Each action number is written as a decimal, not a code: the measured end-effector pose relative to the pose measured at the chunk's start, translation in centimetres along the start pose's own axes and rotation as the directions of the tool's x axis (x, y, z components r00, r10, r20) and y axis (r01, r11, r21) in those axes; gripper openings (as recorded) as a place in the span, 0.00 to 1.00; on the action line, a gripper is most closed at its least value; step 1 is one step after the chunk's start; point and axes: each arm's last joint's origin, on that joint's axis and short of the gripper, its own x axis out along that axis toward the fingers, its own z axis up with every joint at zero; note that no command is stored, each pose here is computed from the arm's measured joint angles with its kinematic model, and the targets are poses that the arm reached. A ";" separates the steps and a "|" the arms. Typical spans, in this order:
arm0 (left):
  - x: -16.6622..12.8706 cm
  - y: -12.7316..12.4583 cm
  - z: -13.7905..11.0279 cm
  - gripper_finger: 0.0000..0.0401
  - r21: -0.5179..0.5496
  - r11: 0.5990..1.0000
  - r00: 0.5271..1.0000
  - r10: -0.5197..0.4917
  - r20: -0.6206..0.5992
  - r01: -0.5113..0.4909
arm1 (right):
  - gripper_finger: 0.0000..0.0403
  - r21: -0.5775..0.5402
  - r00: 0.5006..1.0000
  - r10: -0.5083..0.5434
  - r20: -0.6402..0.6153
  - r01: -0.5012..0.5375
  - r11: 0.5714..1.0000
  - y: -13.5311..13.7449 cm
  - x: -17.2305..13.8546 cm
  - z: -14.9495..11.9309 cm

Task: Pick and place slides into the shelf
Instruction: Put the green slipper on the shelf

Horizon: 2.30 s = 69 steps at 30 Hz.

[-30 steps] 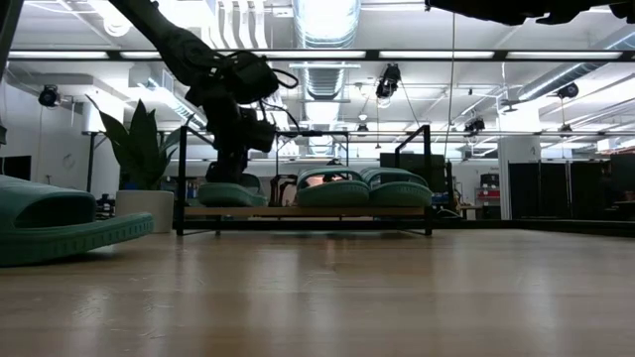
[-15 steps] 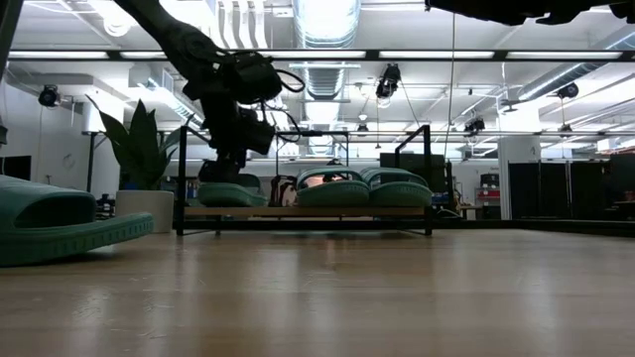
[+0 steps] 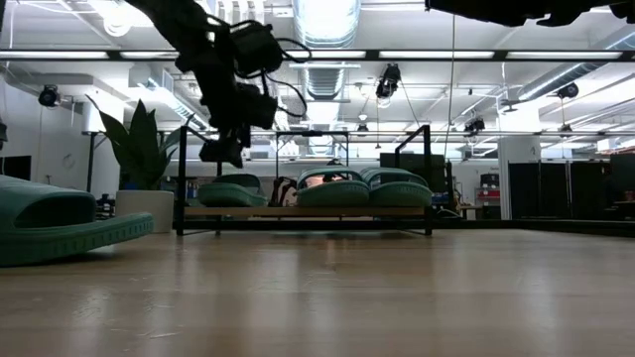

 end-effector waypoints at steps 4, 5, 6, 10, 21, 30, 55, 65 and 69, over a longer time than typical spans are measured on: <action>-2.7 -0.2 -0.3 0.63 -0.076 0.997 0.999 -0.023 0.035 0.026 | 0.15 0.005 1.000 0.000 0.000 0.000 1.000 0.0 0.0 0.0; -3.3 -0.4 -0.3 0.63 -0.091 0.995 0.999 -0.030 0.045 0.034 | 0.15 0.008 1.000 0.000 0.000 0.000 1.000 0.0 0.0 0.0; -4.0 -0.6 -0.4 0.63 -0.112 0.993 0.998 -0.040 0.057 0.047 | 0.15 0.008 1.000 0.000 0.001 0.000 1.000 0.0 0.0 0.0; -6.7 -1.1 -0.7 0.63 -0.245 0.960 0.984 -0.107 0.140 0.139 | 0.15 0.008 1.000 0.000 0.001 0.000 1.000 0.0 0.0 0.0; -11.6 -0.1 -2.2 0.63 -0.703 0.267 0.729 -0.454 0.513 0.660 | 0.16 0.000 1.000 0.000 0.001 0.000 1.000 0.0 0.0 0.0; -13.9 -1.3 -4.5 0.63 -0.816 -0.166 0.540 -0.675 0.503 0.553 | 0.15 -0.021 1.000 0.011 -0.017 -0.011 1.000 0.1 0.0 -0.2; -22.4 -11.8 -8.0 0.63 -0.998 -0.070 0.502 -0.863 0.062 0.002 | 0.15 -0.040 1.000 0.014 -0.021 -0.015 0.999 0.1 0.0 -0.2; -23.5 -15.3 -7.9 0.63 -0.997 -0.039 0.531 -0.847 -0.005 -0.071 | 0.16 -0.043 1.000 0.017 -0.026 -0.018 0.999 0.2 0.0 -0.3; -22.6 -16.9 -7.7 0.63 -0.997 -0.065 0.535 -0.845 0.027 -0.052 | 0.16 -0.043 1.000 0.017 -0.026 -0.018 0.999 0.2 0.0 -0.3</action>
